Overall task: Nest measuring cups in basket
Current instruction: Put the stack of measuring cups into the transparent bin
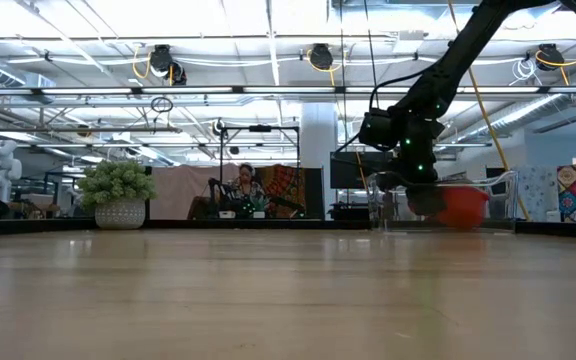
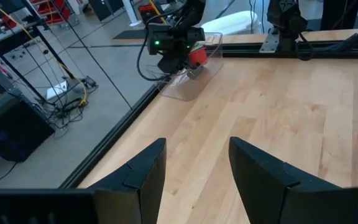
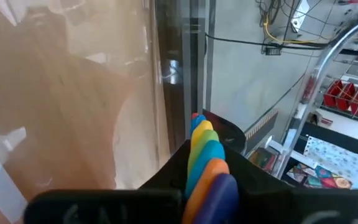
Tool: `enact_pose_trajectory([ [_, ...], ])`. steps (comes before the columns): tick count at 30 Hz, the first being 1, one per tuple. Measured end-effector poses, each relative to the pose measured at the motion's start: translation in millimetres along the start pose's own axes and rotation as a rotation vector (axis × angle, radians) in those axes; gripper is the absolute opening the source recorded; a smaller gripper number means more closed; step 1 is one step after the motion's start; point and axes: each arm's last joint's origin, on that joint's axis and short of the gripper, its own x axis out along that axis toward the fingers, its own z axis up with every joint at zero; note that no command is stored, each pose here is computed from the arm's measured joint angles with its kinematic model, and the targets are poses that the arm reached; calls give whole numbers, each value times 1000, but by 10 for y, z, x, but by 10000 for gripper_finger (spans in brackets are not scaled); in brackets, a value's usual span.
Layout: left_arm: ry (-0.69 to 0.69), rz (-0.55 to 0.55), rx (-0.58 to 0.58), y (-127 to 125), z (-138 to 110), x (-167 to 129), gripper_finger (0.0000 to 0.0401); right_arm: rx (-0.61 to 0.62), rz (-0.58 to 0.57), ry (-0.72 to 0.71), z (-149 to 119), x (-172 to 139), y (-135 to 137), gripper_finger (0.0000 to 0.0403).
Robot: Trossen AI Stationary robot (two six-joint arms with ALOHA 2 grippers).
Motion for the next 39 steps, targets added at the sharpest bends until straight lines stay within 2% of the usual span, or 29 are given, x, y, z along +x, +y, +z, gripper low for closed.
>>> enact_pose_trajectory([
  [9,0,0,5,0,0,0,179,46,53,-30,1,-1,22,106],
  [18,0,0,8,0,0,0,179,31,70,-33,-5,-2,32,132],
  [25,0,0,23,1,0,0,179,57,68,-46,-16,-44,2,174],
  [33,0,1,26,2,1,2,179,120,25,-106,-95,-247,-183,222],
  [39,1,3,25,5,2,7,179,161,21,-152,-196,-422,-301,234],
])
